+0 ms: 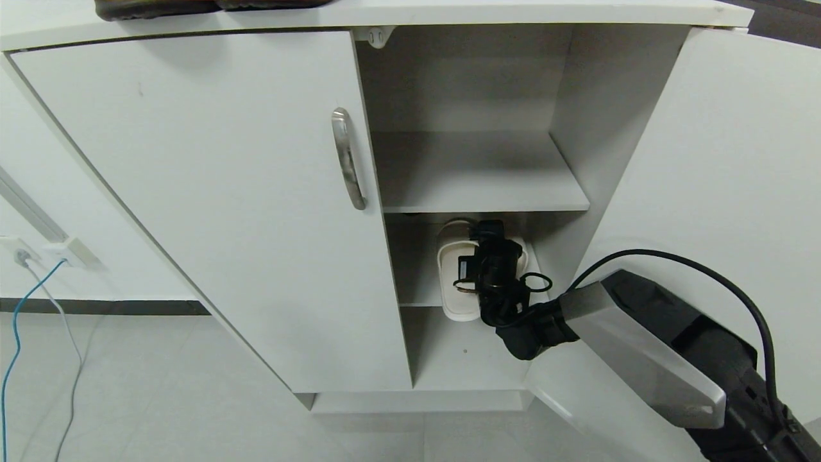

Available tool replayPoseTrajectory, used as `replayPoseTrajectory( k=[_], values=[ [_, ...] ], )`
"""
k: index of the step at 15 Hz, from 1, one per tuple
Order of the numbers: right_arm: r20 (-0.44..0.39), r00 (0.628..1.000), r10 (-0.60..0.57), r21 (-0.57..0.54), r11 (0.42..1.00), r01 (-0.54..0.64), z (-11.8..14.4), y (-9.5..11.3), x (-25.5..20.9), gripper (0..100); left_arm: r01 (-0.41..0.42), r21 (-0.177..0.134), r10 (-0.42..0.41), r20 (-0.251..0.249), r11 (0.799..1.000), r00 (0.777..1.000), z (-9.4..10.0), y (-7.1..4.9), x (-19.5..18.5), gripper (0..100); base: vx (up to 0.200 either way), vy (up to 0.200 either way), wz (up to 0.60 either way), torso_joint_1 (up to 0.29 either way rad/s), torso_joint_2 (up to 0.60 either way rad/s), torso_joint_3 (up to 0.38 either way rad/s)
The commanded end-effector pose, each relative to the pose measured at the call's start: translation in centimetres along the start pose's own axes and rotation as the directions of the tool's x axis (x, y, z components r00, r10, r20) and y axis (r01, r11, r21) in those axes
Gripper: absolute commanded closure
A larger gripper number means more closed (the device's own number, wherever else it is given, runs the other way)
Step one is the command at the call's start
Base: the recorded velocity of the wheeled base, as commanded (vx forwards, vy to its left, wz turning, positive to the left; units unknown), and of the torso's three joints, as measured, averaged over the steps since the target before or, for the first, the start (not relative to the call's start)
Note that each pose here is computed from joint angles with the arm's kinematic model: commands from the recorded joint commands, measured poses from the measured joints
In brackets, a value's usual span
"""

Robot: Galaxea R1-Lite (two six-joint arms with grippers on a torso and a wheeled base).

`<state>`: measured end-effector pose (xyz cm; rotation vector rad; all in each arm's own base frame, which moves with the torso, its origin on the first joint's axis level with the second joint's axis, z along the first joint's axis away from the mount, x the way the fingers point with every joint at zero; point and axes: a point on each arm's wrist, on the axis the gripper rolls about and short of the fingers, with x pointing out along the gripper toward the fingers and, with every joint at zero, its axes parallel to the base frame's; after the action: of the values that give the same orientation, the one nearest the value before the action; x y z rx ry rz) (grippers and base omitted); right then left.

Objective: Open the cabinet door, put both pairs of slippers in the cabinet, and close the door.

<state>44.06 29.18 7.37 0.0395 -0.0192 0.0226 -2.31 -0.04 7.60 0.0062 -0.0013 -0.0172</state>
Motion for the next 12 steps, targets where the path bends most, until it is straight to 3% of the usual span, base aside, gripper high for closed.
replayPoseTrajectory(
  k=[1, 5, 12],
  values=[
    [-0.008, 1.000, -0.001, -0.006, 1.000, 0.001, -0.6, 0.0, 0.2, 0, 0.000, 0.000, 0.000, -0.001, 1.000, 1.000, 0.0, 0.0, 0.0, 100, 0.000, 0.000, 0.00, 0.000, 0.00, 0.000],
    [-0.014, 1.000, -0.003, -0.010, 1.000, 0.003, -0.9, 0.1, 0.2, 0, 0.000, 0.000, 0.000, -0.001, 1.000, 1.000, 0.0, 0.0, 0.0, 100, 0.000, 0.000, 0.00, 0.000, 0.00, 0.000],
    [-0.042, 0.998, 0.042, -0.024, 0.999, -0.043, 2.4, -0.7, -5.1, 0, 0.001, 0.000, -0.001, -0.001, 1.000, 1.000, 0.0, 0.0, 0.0, 100, 0.000, 0.000, 0.00, 0.000, 0.00, 0.000]
  ],
)
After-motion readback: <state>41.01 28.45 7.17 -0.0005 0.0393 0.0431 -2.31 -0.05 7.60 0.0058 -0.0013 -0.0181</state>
